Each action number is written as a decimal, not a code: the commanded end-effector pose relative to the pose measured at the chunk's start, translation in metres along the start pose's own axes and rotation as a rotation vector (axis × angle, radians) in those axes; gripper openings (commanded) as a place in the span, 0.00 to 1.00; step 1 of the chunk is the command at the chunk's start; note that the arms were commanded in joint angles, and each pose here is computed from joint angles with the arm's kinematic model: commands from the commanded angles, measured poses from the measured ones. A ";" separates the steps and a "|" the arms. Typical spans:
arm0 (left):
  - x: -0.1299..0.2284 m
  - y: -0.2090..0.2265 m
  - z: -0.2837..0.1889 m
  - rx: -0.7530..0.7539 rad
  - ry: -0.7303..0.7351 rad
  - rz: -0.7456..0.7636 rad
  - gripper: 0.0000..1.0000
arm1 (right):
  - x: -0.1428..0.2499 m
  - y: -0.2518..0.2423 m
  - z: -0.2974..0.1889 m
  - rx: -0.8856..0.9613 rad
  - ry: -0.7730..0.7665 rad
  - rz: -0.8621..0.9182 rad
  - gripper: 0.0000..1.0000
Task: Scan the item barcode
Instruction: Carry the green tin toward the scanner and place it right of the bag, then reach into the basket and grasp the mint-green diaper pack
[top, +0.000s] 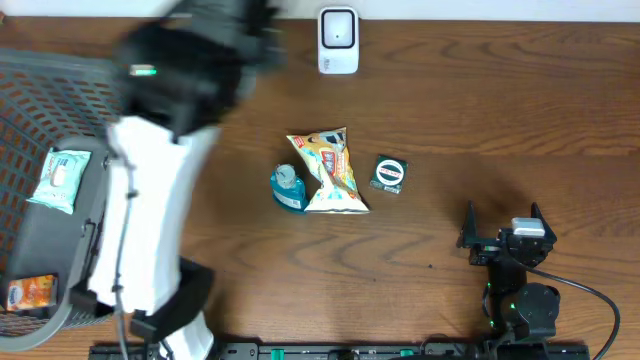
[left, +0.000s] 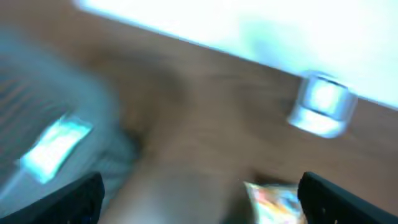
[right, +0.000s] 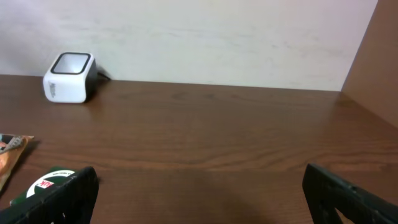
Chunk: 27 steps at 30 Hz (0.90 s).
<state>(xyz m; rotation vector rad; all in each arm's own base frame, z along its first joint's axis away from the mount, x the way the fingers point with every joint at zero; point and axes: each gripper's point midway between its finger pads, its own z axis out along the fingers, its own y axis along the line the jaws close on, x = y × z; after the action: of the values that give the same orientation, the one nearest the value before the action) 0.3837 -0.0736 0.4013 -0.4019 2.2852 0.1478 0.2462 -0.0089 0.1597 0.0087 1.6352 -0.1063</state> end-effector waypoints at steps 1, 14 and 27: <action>-0.007 0.111 0.025 -0.261 0.052 -0.393 0.98 | 0.000 0.002 0.000 -0.008 -0.002 -0.009 0.99; 0.048 0.282 0.103 -0.551 0.299 -0.855 0.98 | 0.000 0.002 0.000 -0.007 -0.002 -0.009 0.99; 0.157 0.329 0.215 -0.640 0.431 -0.942 0.98 | 0.000 0.002 0.000 -0.007 -0.002 -0.009 0.99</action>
<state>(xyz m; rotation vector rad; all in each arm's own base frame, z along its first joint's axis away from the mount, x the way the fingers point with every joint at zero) 0.3387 0.2411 0.1574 -1.8617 2.1541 0.3073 0.2462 -0.0089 0.1596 0.0087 1.6356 -0.1063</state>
